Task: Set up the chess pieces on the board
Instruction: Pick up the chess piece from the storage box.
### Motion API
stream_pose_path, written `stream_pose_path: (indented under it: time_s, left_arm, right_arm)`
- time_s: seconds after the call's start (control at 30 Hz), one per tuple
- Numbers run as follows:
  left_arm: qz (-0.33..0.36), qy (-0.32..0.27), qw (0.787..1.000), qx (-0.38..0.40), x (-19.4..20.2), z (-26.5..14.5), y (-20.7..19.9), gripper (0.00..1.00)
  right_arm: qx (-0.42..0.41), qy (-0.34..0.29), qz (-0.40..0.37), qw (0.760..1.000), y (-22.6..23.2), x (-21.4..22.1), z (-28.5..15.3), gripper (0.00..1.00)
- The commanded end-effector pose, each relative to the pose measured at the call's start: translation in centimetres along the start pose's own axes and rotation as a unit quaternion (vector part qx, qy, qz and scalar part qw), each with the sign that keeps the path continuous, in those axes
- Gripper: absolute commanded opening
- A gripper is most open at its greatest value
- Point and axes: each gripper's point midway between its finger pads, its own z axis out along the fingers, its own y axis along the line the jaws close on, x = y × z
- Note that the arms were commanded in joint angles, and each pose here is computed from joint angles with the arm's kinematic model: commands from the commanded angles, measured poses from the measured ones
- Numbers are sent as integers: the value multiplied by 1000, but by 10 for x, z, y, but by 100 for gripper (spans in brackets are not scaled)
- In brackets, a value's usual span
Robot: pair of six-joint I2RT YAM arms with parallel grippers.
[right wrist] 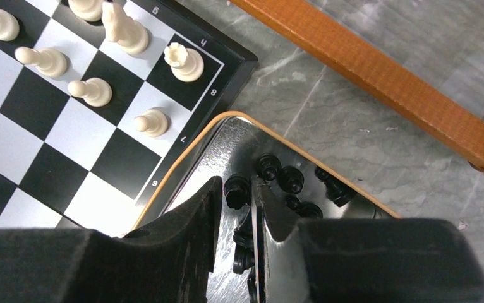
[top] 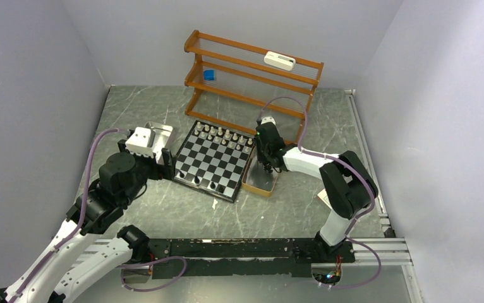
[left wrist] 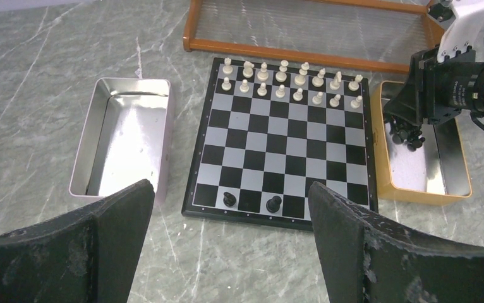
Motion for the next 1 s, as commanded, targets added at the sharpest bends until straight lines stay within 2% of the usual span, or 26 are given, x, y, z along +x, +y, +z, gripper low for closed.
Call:
stream_pose_path:
  time_s: [0.0, 0.13, 0.43, 0.97]
  left_arm:
    - [3, -10, 1000, -7, -3, -1, 3, 96]
    - [2, -11, 1000, -8, -4, -1, 3, 96]
    - [2, -11, 1000, -9, -4, -2, 4, 96]
    - [0, -11, 1000, -19, -4, -2, 7, 96]
  right_arm:
    - [-3, 1, 0, 1000, 0, -1, 7, 28]
    - [-3, 2, 0, 1000, 0, 0, 7, 25]
    - [-6, -3, -4, 1000, -1, -7, -4, 12]
    - [-74, -55, 16, 996, 17, -50, -71, 10]
